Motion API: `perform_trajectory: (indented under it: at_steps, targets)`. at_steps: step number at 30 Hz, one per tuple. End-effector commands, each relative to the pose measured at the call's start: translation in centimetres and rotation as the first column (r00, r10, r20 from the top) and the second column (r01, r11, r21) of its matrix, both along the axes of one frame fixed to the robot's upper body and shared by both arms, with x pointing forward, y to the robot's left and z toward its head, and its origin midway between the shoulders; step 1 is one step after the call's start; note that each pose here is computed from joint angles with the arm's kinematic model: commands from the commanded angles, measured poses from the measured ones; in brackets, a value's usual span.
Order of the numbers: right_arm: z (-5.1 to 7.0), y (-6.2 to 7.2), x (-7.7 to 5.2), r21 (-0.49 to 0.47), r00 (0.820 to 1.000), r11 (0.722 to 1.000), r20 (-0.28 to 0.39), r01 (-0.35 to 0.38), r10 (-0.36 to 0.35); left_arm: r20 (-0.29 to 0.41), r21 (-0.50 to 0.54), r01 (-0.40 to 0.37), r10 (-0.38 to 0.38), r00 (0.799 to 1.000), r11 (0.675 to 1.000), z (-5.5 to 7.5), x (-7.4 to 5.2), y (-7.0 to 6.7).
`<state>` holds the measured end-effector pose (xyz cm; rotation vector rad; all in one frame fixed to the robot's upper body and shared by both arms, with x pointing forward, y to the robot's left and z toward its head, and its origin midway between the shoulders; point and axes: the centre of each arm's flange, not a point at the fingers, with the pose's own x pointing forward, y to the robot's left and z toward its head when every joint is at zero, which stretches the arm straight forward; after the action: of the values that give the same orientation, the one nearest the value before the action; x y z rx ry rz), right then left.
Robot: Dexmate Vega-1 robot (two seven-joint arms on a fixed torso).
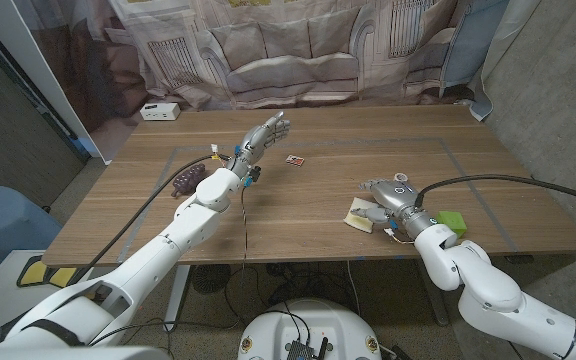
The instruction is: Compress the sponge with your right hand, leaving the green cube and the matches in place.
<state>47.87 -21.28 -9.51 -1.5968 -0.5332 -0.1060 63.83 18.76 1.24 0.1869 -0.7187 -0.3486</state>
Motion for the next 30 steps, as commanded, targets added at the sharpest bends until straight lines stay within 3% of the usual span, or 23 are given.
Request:
perform_trajectory:
  at_steps: [1, 9, 30]
  targets:
    - [0.7, -0.5, 0.1, 0.121, 0.998, 0.991, -0.009, -0.061, 0.062, -0.006, 0.000, -0.005, 0.005, 1.000, 1.000, -0.3, -0.1, 0.0]
    - [1.3, -0.7, 0.0, 0.191, 0.992, 0.974, 0.051, -0.125, 0.117, -0.003, 0.002, -0.001, 0.001, 1.000, 1.000, -0.4, -0.4, -0.1]
    - [3.1, -1.4, 1.5, 0.321, 0.972, 0.918, 0.111, -0.231, 0.206, -0.002, 0.007, 0.002, -0.002, 1.000, 1.000, -0.6, -0.8, -0.8]
